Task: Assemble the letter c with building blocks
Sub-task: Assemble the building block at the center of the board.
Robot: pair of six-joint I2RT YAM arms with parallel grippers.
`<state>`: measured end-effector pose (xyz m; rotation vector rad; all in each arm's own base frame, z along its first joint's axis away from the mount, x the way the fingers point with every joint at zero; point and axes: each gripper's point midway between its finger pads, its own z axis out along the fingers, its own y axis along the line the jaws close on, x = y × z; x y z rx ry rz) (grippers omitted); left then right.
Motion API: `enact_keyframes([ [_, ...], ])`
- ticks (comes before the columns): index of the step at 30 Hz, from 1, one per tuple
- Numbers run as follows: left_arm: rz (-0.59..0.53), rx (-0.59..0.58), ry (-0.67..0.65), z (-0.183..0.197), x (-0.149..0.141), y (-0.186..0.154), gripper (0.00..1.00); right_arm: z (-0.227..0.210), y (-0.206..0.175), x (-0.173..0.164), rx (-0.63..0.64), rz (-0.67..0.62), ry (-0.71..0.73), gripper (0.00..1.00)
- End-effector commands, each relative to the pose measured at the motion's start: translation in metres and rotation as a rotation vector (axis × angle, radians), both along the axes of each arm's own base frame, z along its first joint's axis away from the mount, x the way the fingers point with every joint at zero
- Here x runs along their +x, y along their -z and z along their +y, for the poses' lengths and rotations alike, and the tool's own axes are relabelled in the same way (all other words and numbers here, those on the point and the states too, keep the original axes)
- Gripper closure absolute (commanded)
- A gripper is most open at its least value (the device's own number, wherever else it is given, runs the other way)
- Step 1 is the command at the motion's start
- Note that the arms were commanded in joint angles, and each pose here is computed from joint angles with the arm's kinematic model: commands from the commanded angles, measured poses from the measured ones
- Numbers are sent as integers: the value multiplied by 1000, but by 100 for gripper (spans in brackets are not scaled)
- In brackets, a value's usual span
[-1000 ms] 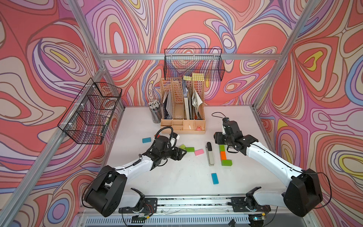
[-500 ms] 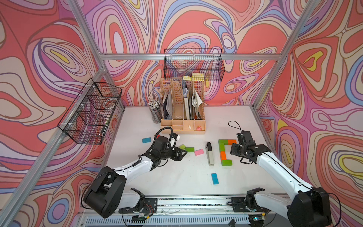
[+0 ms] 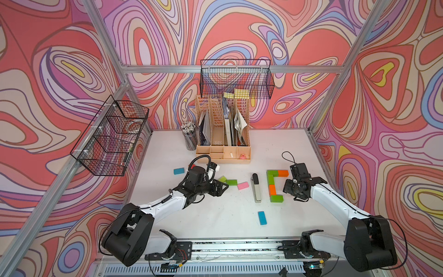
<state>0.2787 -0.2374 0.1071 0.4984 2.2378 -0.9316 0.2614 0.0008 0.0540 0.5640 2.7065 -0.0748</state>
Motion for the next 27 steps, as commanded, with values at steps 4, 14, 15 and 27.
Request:
enact_keyframes([
  [4, -15, -15, 2, -1, 1, -4, 26, 1, 9, -4, 26, 57, 44, 35],
  [14, -9, -8, 0, -1, 3, -1, 26, 1, 17, -10, 31, 103, 68, 33],
  [15, -10, -6, -1, 0, 3, -1, 26, 1, 19, -11, 32, 110, 75, 33],
  [27, -14, -6, -6, 1, 3, -2, 26, -5, 15, -15, 11, 111, 111, 24],
])
